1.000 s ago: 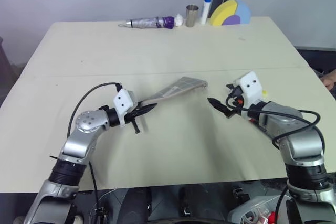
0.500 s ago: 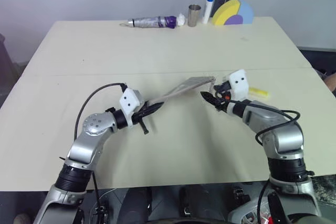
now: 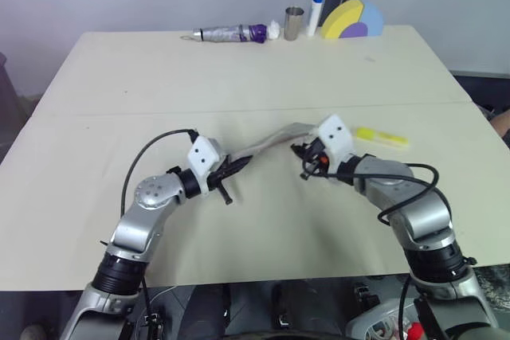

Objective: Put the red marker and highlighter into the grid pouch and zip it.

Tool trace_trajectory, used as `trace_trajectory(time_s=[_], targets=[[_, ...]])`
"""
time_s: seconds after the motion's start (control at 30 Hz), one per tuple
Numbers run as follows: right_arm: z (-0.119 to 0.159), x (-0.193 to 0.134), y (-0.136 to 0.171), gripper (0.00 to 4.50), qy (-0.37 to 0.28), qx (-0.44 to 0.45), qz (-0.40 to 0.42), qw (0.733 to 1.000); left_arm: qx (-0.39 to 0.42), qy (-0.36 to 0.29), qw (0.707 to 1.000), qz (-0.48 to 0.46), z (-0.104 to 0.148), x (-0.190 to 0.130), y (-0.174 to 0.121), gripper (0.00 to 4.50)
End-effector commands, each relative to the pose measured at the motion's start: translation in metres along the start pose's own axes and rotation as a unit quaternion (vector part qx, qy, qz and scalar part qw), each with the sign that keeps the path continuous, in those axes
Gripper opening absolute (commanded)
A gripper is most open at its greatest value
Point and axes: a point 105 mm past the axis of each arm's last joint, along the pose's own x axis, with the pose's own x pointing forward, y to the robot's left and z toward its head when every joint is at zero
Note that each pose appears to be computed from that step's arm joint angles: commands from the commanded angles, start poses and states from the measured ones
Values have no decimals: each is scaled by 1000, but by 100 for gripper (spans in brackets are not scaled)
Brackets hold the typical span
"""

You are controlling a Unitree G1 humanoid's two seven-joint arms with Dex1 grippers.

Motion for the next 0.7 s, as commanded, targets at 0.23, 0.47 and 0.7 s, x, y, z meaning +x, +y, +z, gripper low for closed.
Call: trace_trajectory(time_s=[0.23,0.47,0.7], targets=[[43,4,65,5,-39,-85,131,987,17,-15,999,-26,7,17,-22,0],[48,4,62,5,-34,-109,134,984,17,-14,1000,-14,5,31,-23,0],[47,2,56,5,-28,-104,127,986,6,-22,1000,-6,5,42,-25,0]])
